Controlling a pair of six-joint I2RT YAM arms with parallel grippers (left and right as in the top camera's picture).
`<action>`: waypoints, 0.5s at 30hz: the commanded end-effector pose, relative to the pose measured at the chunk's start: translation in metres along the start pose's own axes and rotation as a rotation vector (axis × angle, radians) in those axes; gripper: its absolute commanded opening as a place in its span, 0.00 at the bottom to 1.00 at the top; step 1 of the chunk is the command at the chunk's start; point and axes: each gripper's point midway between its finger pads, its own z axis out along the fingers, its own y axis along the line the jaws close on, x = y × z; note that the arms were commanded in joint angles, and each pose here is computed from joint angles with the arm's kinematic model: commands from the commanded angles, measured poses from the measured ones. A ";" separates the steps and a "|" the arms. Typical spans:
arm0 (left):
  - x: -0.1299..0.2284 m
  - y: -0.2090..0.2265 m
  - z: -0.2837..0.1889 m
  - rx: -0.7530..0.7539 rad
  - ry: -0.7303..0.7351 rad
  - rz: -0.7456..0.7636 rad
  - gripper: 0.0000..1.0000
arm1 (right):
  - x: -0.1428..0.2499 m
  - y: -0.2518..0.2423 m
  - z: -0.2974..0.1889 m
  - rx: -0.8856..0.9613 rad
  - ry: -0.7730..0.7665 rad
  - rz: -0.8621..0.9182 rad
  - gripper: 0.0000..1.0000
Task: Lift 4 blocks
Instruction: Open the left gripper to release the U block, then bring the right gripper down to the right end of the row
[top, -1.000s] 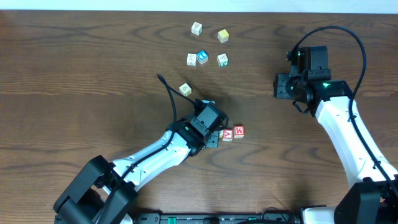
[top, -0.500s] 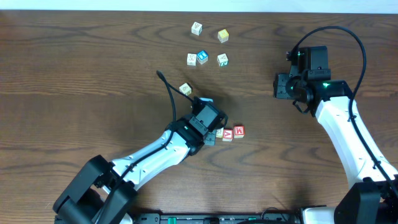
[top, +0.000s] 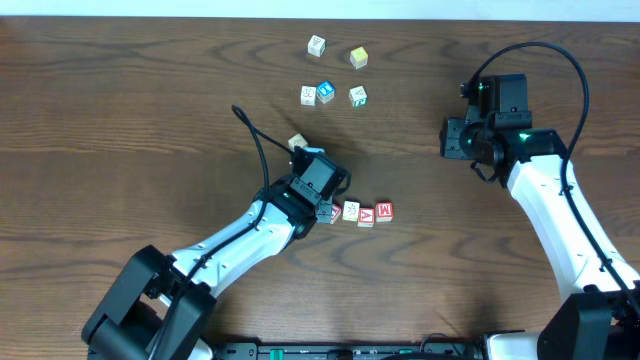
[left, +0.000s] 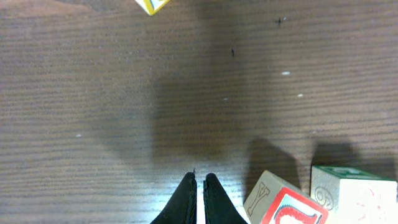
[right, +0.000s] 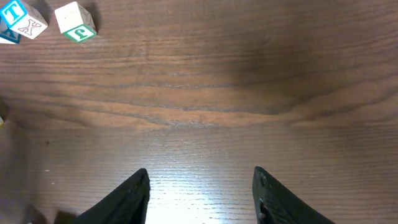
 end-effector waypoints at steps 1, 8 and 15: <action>0.006 0.007 0.001 -0.025 0.013 0.012 0.08 | 0.008 0.002 0.006 -0.009 0.030 -0.004 0.48; 0.016 0.010 0.013 -0.046 0.049 0.021 0.08 | 0.027 0.008 0.012 -0.031 0.078 -0.011 0.21; 0.011 0.007 0.014 -0.032 0.024 0.015 0.08 | 0.078 0.018 0.027 -0.031 0.196 -0.009 0.09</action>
